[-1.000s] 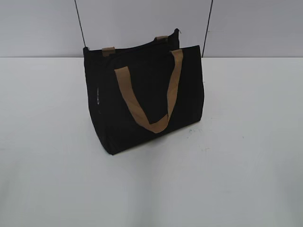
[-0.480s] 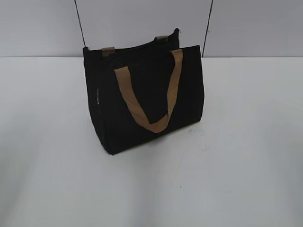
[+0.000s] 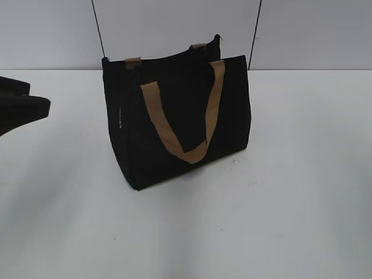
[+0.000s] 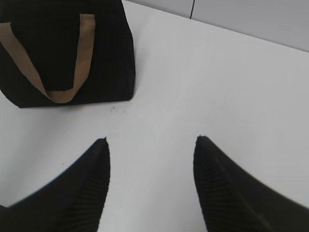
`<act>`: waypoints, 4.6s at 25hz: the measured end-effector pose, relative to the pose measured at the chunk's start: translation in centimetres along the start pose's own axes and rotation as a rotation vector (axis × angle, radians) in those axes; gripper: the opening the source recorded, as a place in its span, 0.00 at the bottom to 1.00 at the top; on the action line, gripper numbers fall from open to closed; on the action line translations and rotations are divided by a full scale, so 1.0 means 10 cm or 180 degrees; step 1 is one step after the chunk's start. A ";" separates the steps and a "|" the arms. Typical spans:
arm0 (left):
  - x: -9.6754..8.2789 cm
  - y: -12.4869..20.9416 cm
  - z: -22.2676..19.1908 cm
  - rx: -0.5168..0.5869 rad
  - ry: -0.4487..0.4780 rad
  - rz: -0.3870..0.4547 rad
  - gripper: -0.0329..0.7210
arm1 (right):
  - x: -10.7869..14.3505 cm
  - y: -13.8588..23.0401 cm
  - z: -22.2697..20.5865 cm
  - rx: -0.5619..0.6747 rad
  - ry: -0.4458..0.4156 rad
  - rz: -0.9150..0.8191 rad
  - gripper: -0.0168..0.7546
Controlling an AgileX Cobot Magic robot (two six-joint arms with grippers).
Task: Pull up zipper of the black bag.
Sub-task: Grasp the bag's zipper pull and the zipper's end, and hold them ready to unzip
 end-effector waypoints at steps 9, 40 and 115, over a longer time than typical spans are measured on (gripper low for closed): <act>0.25 0.41 -0.71 0.0257 0.0178 -0.0090 0.59 | -0.01 -0.36 -0.34 0.0126 -0.0373 0.0166 0.58; 0.43 0.79 -1.92 0.0499 0.0792 -0.0298 0.73 | 0.29 -0.52 -0.81 0.0370 -0.0906 0.0427 0.58; 0.19 -0.11 -0.67 0.0199 0.0161 0.0000 0.08 | 1.85 -1.03 -2.31 -0.0119 -0.1715 0.0949 0.54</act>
Point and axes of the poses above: a point on each arm's last joint axis where the gripper is mounted, z pointing back along that axis away from the gripper, x along the wrist's bending axis when the last joint is at zero, y = z × x, the point moved 7 cm from there along -z, pointing out along that axis toward the gripper, and after that the axes turned 8 degrees about z, right-handed, at the moved point
